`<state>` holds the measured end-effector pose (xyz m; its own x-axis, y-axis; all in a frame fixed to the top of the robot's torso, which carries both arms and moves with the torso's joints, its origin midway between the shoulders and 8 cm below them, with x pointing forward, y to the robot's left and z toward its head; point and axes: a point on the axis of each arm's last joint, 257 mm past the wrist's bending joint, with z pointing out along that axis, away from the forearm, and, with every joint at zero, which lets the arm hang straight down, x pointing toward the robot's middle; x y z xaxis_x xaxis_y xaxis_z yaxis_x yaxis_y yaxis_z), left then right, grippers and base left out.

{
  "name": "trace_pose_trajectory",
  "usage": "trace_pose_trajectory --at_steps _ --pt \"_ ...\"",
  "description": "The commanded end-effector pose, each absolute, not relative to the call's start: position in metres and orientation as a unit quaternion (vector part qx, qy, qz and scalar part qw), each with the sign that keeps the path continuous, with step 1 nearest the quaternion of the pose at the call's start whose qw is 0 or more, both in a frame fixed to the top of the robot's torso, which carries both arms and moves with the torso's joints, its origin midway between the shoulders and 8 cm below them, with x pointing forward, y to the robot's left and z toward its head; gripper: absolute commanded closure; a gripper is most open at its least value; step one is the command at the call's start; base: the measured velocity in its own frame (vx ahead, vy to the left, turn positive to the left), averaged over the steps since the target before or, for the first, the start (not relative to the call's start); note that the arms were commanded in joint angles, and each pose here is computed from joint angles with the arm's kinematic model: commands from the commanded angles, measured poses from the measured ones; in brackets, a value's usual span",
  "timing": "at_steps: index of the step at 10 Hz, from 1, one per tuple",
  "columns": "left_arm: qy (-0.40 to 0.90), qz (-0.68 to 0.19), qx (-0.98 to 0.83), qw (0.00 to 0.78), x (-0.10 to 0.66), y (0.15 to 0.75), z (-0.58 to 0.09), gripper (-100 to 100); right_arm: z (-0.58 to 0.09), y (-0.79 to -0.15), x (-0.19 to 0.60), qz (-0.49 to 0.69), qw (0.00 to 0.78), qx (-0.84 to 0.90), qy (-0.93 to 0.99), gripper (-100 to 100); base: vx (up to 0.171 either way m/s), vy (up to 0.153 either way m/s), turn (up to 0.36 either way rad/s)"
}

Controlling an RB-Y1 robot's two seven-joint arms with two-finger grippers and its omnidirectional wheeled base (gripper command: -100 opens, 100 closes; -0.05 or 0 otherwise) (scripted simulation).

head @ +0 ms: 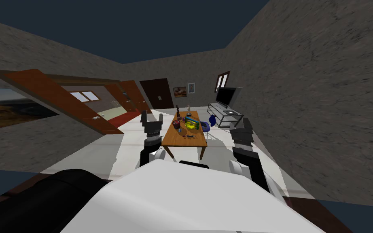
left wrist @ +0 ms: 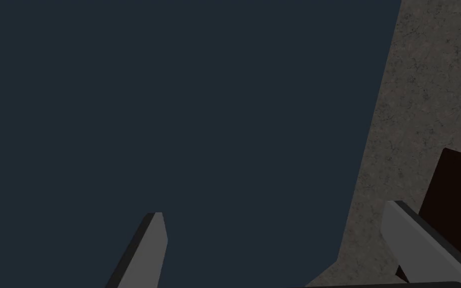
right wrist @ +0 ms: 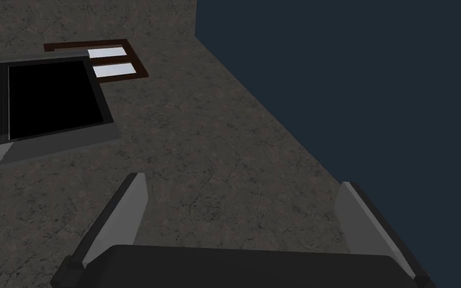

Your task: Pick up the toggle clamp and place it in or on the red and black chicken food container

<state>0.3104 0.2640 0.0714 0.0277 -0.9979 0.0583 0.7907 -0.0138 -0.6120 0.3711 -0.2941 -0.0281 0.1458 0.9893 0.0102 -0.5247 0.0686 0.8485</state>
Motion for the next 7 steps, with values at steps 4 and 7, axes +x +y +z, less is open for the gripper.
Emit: trace_pose_trajectory --at_steps 4,7 --pt "0.206 -0.666 -0.251 0.671 0.31 0.264 0.071 0 -0.039 -0.291 0.373 0.54 0.676 0.33 0.377 -100 -0.058 -0.004 0.061" --pt "0.206 -0.666 -0.251 0.671 0.31 0.264 0.071 0 -0.057 -0.29 0.375 0.5 0.688 0.296 0.435 -100 -0.103 0.018 0.138"
